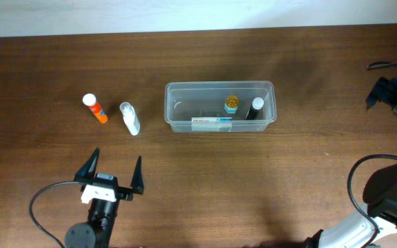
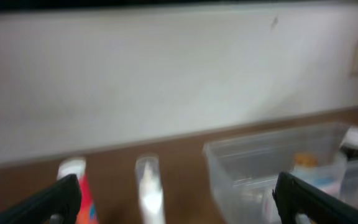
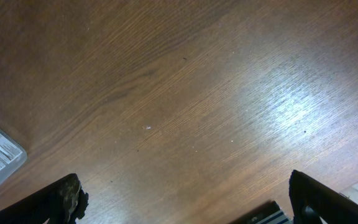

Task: Pack container
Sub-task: 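Move the left gripper over the white glue bottle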

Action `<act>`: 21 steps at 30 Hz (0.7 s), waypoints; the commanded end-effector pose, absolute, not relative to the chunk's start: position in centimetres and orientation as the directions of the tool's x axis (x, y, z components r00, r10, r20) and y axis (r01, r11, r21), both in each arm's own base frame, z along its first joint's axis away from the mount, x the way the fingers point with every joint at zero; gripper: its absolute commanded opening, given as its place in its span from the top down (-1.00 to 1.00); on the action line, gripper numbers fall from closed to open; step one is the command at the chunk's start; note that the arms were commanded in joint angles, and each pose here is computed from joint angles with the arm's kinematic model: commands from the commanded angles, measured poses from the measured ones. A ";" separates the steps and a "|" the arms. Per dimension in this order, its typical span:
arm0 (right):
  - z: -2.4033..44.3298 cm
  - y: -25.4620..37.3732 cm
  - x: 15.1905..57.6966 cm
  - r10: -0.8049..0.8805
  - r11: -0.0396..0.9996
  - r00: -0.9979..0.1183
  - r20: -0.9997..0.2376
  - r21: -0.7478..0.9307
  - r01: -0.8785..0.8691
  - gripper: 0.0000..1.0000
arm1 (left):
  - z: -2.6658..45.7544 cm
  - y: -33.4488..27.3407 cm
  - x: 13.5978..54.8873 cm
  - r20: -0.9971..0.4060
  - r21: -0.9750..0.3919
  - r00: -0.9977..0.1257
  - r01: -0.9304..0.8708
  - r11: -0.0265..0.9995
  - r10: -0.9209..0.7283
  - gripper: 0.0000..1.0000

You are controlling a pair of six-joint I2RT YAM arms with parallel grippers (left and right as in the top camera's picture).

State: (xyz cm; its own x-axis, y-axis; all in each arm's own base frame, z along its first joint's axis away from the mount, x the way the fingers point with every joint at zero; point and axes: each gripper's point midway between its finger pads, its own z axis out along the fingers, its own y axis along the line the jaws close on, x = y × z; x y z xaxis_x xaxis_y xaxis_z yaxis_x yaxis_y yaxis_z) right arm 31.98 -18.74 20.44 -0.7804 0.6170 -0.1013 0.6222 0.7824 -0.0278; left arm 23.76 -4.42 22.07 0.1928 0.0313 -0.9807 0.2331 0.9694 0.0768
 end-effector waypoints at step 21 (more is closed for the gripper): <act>20.8 -18.6 31.9 0.627 0.774 -0.771 -0.112 -0.019 0.633 -0.98 | 33.4 -5.3 31.5 -0.883 0.098 -0.398 0.360 0.928 0.248 -0.99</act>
